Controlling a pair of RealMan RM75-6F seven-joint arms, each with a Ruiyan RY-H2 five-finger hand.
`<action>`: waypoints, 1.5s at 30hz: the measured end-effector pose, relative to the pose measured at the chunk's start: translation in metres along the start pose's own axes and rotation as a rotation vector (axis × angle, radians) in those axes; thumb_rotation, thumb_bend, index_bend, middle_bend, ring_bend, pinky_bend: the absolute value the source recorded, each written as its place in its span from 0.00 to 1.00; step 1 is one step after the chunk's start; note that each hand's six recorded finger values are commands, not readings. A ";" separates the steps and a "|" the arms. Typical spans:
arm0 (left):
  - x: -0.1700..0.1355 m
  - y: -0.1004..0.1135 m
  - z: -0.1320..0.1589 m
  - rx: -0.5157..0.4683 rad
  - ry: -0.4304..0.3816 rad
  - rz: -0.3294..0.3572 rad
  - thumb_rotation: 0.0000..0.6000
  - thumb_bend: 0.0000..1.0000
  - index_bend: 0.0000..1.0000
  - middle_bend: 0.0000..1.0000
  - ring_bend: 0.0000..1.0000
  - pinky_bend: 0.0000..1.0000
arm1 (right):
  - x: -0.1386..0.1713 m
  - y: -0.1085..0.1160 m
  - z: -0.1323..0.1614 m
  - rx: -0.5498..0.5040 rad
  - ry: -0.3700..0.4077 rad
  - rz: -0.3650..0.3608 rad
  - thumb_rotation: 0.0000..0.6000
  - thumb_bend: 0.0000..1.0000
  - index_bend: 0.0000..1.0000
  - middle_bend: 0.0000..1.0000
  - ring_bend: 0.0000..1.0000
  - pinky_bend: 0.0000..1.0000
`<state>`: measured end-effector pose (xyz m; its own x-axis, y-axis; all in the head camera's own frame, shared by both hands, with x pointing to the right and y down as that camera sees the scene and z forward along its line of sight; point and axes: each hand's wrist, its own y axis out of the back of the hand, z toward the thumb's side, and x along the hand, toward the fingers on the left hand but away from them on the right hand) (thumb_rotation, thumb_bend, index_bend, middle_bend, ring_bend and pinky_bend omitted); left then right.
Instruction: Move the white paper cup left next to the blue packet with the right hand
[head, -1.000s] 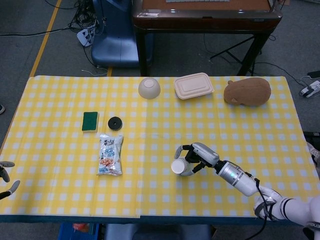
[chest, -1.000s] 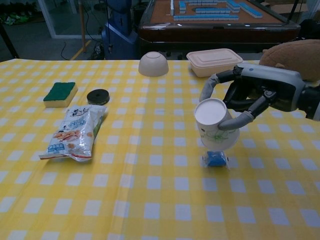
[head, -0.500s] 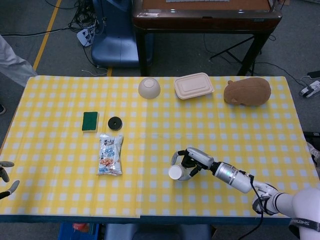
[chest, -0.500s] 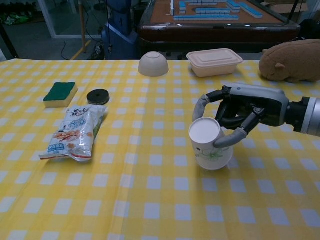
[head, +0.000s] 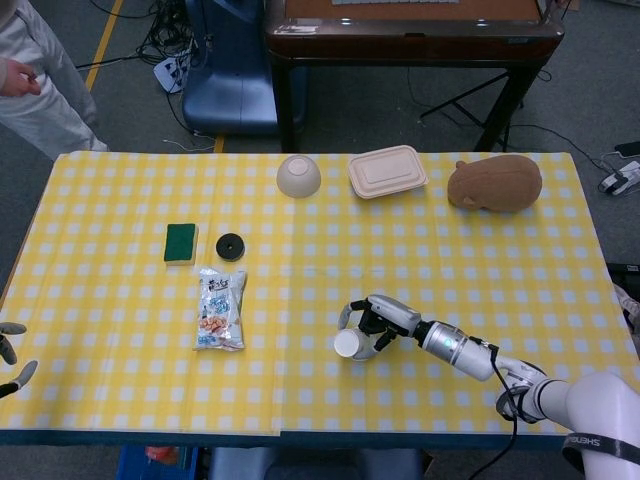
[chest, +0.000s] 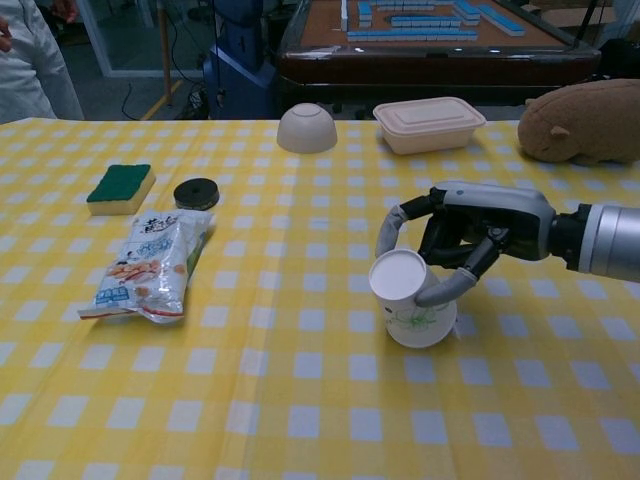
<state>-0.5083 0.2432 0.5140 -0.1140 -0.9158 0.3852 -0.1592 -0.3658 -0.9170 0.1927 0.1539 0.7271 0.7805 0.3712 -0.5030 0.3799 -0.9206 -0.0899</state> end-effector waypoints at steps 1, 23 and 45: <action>0.000 0.000 0.000 0.000 0.000 0.001 1.00 0.25 0.47 0.62 0.49 0.62 | 0.000 0.000 0.000 0.003 0.000 0.002 1.00 0.00 0.50 1.00 1.00 1.00; 0.001 -0.006 0.001 0.024 -0.001 -0.017 1.00 0.25 0.47 0.62 0.49 0.62 | 0.041 0.007 0.012 0.175 -0.003 -0.002 1.00 0.00 0.20 1.00 1.00 1.00; 0.001 -0.009 0.003 0.037 -0.008 -0.025 1.00 0.25 0.47 0.62 0.49 0.62 | 0.082 0.018 0.023 0.826 -0.151 -0.265 1.00 0.00 0.33 0.84 0.90 1.00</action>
<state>-0.5036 0.2453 0.5218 -0.1024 -0.9077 0.4069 -0.1252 -0.3941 -0.9105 0.2524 0.1647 0.6648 0.6213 0.6187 -0.4808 0.0124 -0.6214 -0.7834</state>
